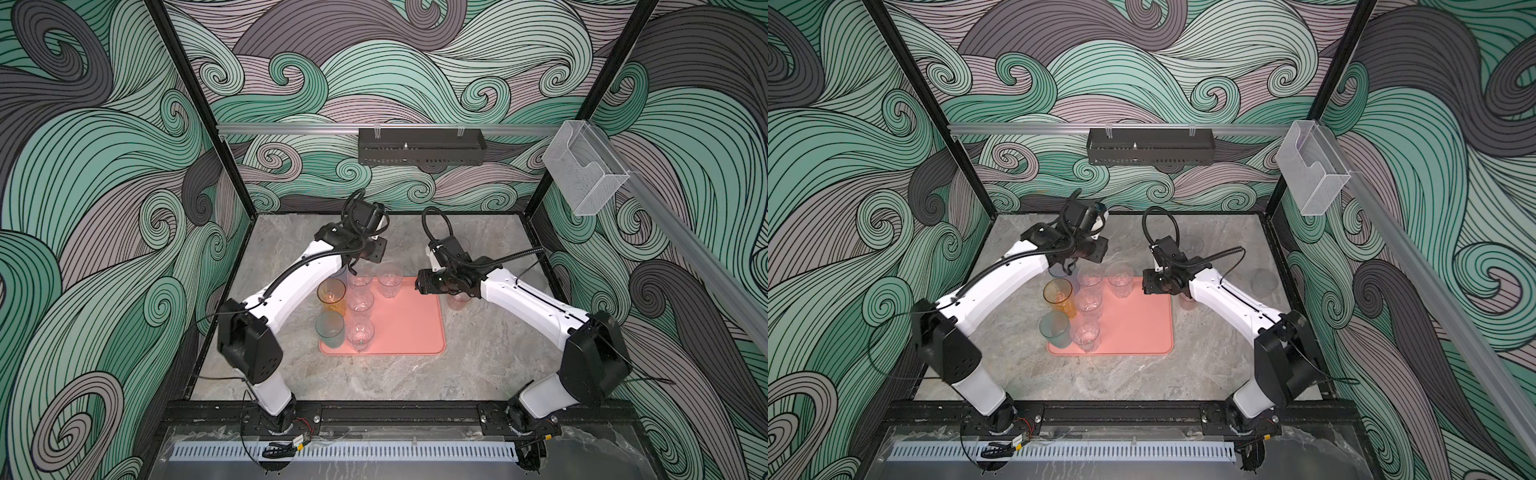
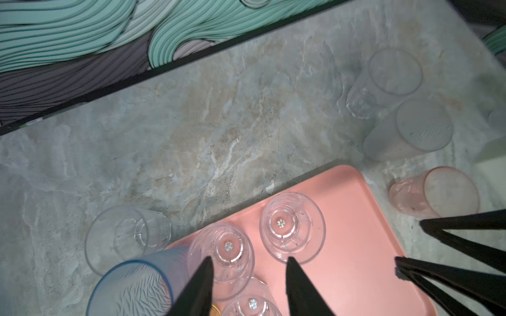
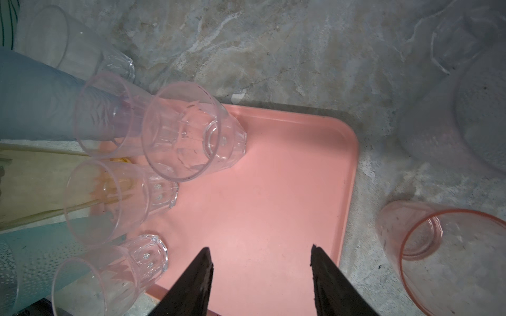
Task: Place the glasses into the tray
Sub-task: Place the glass on the tray, then pick up the glass from the top-left of the table.
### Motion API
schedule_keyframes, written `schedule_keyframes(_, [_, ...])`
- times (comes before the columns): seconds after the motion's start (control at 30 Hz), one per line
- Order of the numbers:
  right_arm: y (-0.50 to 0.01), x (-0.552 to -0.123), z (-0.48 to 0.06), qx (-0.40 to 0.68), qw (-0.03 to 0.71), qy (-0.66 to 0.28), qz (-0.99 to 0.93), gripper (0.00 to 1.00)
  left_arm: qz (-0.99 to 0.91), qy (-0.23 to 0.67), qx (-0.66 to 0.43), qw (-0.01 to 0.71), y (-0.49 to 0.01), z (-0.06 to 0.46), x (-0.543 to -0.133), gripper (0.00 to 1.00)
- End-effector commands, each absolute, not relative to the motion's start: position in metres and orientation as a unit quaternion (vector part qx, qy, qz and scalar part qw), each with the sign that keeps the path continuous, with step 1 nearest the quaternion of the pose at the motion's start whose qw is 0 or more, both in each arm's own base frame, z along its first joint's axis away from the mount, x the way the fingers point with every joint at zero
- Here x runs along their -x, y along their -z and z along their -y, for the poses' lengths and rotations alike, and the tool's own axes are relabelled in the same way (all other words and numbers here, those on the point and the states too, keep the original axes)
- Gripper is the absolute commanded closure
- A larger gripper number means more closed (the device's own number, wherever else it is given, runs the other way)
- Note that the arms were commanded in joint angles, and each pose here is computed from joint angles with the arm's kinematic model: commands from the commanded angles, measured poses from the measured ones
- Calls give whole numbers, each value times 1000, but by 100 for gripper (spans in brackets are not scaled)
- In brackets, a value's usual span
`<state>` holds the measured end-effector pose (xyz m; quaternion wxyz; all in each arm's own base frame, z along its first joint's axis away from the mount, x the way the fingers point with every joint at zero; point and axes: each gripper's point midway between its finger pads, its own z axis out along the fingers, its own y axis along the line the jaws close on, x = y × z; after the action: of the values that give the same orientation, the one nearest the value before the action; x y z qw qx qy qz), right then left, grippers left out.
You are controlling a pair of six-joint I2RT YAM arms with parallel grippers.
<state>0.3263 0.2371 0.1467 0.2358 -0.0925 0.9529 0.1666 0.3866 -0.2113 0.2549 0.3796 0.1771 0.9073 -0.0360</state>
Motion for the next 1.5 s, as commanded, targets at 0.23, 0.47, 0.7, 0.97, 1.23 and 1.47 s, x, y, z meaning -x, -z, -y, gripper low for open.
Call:
schedule_keyframes(0.23, [-161, -329, -279, 144, 242, -182, -942, 41, -889, -45, -20, 455, -279, 72, -402, 30])
schedule_keyframes(0.47, [-164, -325, -297, 174, 250, -178, -936, 41, -905, -14, 90, 415, -252, 9, -405, 34])
schedule_keyframes(0.7, [-167, -316, -315, 197, 247, -200, -928, 41, -909, 52, 194, 366, -220, -29, -398, 35])
schedule_keyframes(0.97, [-183, -317, -323, 228, 261, -208, -915, 38, -907, 140, 270, 290, -170, -50, -396, 35])
schedule_keyframes(1.23, [-186, -318, -324, 235, 264, -207, -912, 37, -918, 173, 247, 257, -153, -39, -402, 36])
schedule_keyframes(1.47, [-183, -323, -306, 201, 261, -203, -922, 36, -912, 193, 226, 282, -164, -35, -418, 37])
